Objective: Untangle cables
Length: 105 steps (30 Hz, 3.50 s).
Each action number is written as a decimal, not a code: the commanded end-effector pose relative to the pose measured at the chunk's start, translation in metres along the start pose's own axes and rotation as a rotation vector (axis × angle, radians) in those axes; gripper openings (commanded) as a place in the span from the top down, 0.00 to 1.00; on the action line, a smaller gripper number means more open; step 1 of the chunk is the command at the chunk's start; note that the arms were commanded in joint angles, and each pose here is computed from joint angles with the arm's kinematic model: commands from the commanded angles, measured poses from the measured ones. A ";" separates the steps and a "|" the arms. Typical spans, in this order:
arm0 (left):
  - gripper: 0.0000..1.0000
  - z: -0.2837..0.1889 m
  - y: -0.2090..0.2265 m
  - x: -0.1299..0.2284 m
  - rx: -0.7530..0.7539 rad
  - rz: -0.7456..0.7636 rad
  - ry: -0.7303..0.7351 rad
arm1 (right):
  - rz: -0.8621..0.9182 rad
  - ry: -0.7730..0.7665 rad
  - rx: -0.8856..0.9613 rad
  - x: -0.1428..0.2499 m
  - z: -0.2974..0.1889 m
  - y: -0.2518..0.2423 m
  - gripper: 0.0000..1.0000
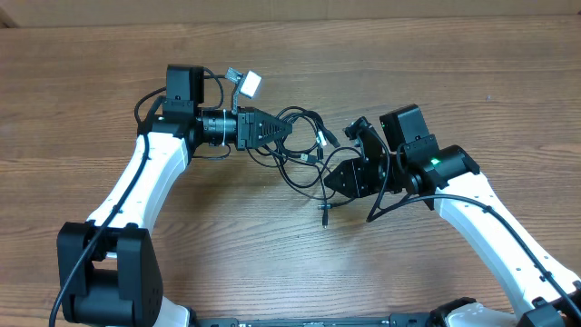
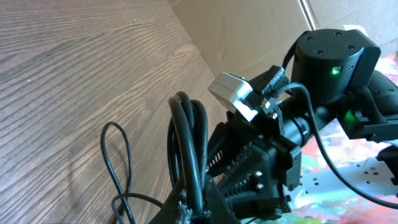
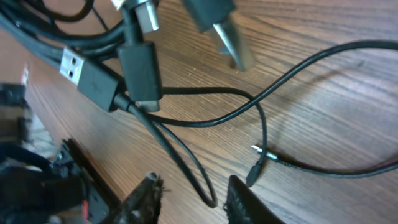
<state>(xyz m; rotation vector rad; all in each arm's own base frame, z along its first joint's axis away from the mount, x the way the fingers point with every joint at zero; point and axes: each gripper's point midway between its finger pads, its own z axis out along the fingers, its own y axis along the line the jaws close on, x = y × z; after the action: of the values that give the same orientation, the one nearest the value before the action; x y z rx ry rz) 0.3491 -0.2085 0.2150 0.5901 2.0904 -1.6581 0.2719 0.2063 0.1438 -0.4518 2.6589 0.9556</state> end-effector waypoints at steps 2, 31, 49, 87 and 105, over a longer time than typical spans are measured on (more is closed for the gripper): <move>0.96 0.004 -0.022 -0.005 0.041 0.028 0.008 | -0.013 -0.019 0.020 -0.005 -0.001 -0.003 0.74; 0.96 -0.041 0.002 0.024 -0.620 0.023 0.038 | -0.003 0.104 0.086 0.016 0.031 -0.014 0.64; 0.96 -0.023 -0.048 0.081 -0.275 0.295 0.284 | -0.297 -0.030 -0.361 -0.016 0.020 0.066 0.49; 0.36 -0.032 -0.019 0.061 -0.455 0.255 0.239 | -0.429 -0.005 -0.524 0.003 0.009 0.088 0.94; 0.30 -0.025 -0.029 0.097 -0.307 0.234 0.361 | -0.462 -0.032 -0.601 0.000 0.001 0.100 0.96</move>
<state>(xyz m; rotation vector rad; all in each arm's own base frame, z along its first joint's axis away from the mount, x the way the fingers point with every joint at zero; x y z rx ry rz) 0.2527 -0.1731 0.1850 0.9629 2.4381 -1.0626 0.2370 0.2769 0.1855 -1.0758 2.1188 1.4952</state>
